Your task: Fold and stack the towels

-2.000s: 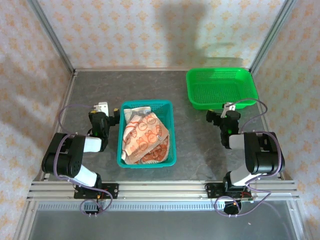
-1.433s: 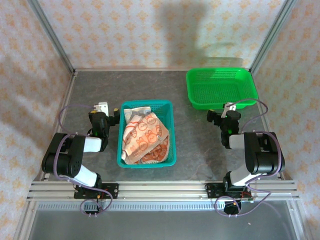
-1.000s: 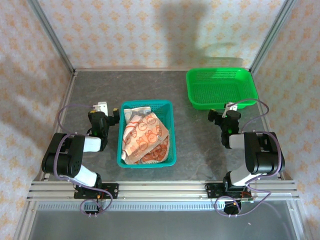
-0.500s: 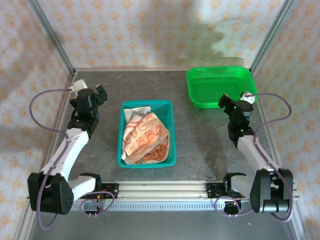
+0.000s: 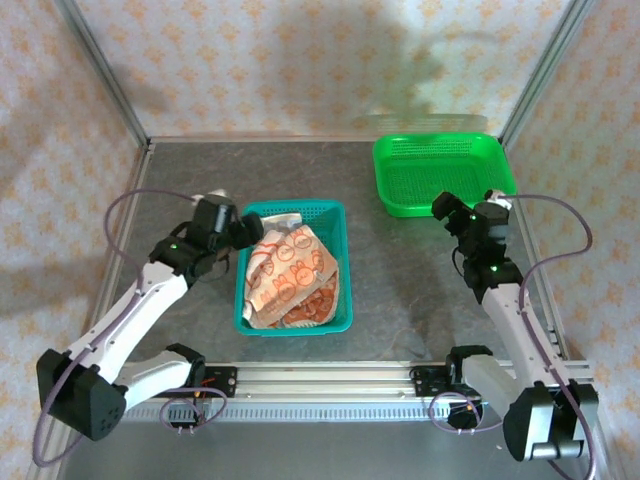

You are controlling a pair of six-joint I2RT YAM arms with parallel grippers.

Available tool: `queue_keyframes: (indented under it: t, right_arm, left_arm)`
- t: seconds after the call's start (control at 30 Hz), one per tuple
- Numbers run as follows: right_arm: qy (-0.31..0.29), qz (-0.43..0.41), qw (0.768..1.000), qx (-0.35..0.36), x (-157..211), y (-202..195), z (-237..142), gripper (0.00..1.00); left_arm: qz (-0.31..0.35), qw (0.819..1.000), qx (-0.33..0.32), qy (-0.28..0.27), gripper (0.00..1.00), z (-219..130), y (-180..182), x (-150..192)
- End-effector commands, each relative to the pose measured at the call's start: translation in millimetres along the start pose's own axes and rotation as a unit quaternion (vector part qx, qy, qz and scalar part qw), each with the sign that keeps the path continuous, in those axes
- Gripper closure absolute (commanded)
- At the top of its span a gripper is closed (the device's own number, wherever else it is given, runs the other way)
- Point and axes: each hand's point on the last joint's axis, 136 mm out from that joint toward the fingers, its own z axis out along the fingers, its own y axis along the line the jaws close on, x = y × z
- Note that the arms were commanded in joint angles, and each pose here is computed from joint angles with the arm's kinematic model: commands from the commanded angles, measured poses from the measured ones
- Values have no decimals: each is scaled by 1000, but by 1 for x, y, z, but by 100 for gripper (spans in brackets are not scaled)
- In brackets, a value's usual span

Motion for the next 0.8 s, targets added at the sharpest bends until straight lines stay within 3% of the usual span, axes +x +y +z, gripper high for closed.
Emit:
queue_keyframes:
  t: [0.0, 0.23, 0.37, 0.5, 0.63, 0.77]
  right_arm:
    - [18, 2, 1000, -12, 7, 12, -9, 1]
    - [48, -30, 998, -41, 30, 41, -16, 1]
    - [55, -44, 997, -43, 38, 49, -18, 1]
    - [56, -52, 996, -49, 41, 56, -20, 1]
    - [63, -55, 995, -52, 44, 59, -21, 1]
    - [64, -55, 995, -50, 43, 61, -23, 1]
  left_arm:
    - [41, 997, -16, 56, 23, -5, -19, 36]
    - [149, 977, -47, 147, 24, 24, -40, 96]
    - [179, 964, -49, 189, 26, 39, -51, 125]
    - [166, 960, -73, 215, 42, 63, -41, 148]
    - [163, 957, -104, 218, 52, 87, -31, 145]
    - [131, 953, -146, 230, 69, 111, -8, 134]
